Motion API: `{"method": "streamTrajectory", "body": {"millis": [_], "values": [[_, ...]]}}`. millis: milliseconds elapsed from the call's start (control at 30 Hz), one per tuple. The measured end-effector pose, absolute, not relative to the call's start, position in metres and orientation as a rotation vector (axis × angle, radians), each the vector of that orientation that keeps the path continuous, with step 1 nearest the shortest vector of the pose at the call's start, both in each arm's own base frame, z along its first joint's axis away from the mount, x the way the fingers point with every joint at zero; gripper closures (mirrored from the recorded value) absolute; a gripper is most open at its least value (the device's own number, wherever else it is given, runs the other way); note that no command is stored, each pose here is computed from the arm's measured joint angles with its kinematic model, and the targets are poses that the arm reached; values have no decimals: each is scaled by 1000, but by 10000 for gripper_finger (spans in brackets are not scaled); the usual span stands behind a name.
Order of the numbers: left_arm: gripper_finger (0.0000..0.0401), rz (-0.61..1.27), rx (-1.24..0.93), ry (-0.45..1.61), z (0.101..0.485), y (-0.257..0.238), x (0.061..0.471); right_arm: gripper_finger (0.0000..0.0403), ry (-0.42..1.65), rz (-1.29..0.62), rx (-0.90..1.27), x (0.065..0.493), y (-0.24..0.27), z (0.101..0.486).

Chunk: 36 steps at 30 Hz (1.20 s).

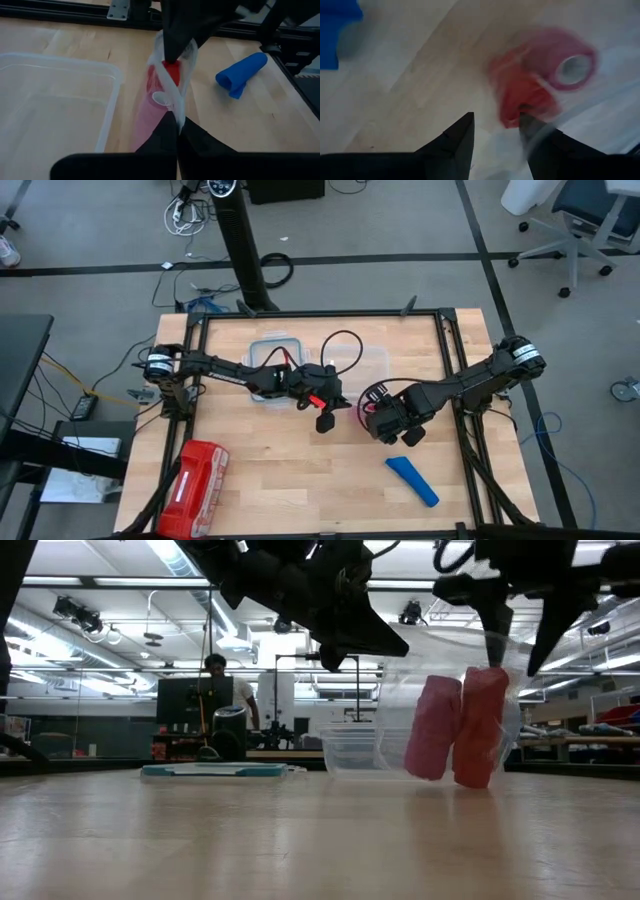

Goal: Roll bandage
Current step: Put the blue bandage into the transparent zip bag

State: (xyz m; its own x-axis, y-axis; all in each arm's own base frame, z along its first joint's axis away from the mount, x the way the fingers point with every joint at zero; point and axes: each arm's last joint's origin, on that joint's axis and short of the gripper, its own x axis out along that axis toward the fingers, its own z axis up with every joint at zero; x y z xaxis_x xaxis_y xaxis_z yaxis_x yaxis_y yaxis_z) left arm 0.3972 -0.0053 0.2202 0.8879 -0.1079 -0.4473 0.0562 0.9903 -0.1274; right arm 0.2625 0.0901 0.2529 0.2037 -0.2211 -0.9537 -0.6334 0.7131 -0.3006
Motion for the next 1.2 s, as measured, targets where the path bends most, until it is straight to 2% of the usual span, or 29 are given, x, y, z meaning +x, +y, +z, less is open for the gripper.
{"method": "streamTrajectory", "body": {"millis": [267, 367, 633, 1200], "values": [[401, -88, -103, 451, 222, -5, 398, 251, 1224, 334, -811, 278, 89, 259], [401, -84, -102, 451, 222, -5, 398, 251, 1180, 273, -823, 284, 84, 261], [401, -66, -97, 447, 219, -6, 400, 250, 1146, 211, -752, 295, 65, 262], [401, -48, -98, 452, 208, -7, 405, 251, 1102, 140, -643, 292, 71, 274]]}}
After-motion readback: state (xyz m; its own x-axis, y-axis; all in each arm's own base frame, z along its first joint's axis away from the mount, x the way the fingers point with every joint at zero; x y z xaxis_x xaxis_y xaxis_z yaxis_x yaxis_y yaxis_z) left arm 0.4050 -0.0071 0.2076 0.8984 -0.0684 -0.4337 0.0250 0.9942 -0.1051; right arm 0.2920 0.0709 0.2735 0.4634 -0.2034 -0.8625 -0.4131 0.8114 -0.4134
